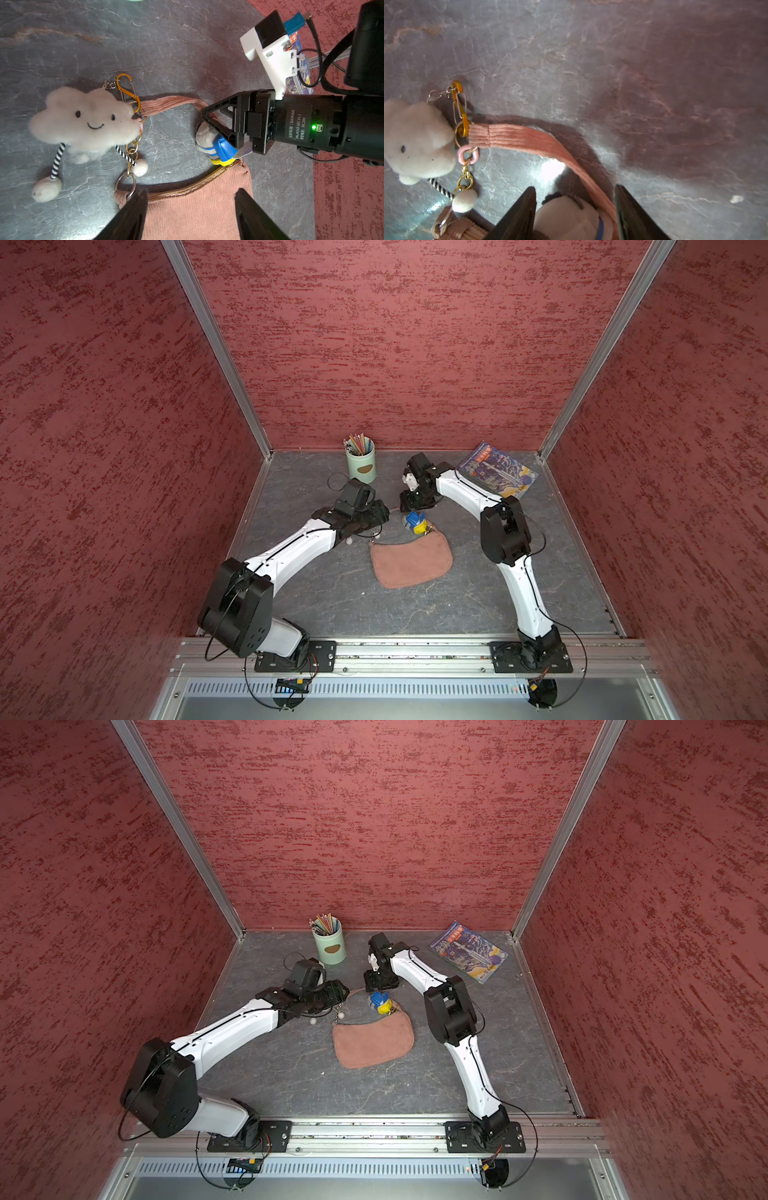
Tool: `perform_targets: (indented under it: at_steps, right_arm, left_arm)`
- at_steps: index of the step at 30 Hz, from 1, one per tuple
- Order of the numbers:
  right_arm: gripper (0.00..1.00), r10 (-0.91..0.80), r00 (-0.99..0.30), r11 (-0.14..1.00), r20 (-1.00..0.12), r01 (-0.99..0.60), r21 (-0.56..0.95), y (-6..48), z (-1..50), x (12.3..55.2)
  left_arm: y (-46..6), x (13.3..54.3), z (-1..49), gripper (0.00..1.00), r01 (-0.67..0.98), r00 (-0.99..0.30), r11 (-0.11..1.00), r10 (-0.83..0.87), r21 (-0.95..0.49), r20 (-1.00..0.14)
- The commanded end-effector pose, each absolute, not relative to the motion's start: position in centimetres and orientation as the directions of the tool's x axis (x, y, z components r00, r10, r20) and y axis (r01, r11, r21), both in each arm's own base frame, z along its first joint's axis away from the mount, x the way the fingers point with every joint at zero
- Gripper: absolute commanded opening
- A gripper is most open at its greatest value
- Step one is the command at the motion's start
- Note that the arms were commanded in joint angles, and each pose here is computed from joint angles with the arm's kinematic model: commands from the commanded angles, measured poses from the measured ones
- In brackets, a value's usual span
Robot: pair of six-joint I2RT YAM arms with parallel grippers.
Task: Remove the decoration from the bag
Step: Pick up the bag from the center of the board.
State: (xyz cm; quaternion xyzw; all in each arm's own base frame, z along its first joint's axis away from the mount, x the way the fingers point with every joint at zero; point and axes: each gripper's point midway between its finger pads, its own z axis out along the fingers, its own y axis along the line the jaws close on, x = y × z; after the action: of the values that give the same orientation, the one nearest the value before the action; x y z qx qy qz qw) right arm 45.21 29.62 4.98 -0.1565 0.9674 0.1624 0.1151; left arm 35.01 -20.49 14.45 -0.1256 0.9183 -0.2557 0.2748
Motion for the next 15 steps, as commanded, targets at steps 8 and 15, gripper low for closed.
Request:
perform_targets:
  at_steps: [8, 15]
  right_arm:
    - [0.45, -0.265, -0.912, 0.924, -0.313, -0.334, 0.189, 29.8, 4.2, 46.7]
    - [0.47, -0.315, -0.897, 0.935, -0.309, -0.349, 0.059, 29.8, 2.7, 46.6]
  left_arm:
    - [-21.3, 34.8, 15.0, 0.68, -0.063, -0.819, 0.829, -0.362, -0.556, -0.446]
    - [-21.5, 34.7, 15.3, 0.67, -0.053, -0.814, 0.827, -0.36, -0.56, -0.455]
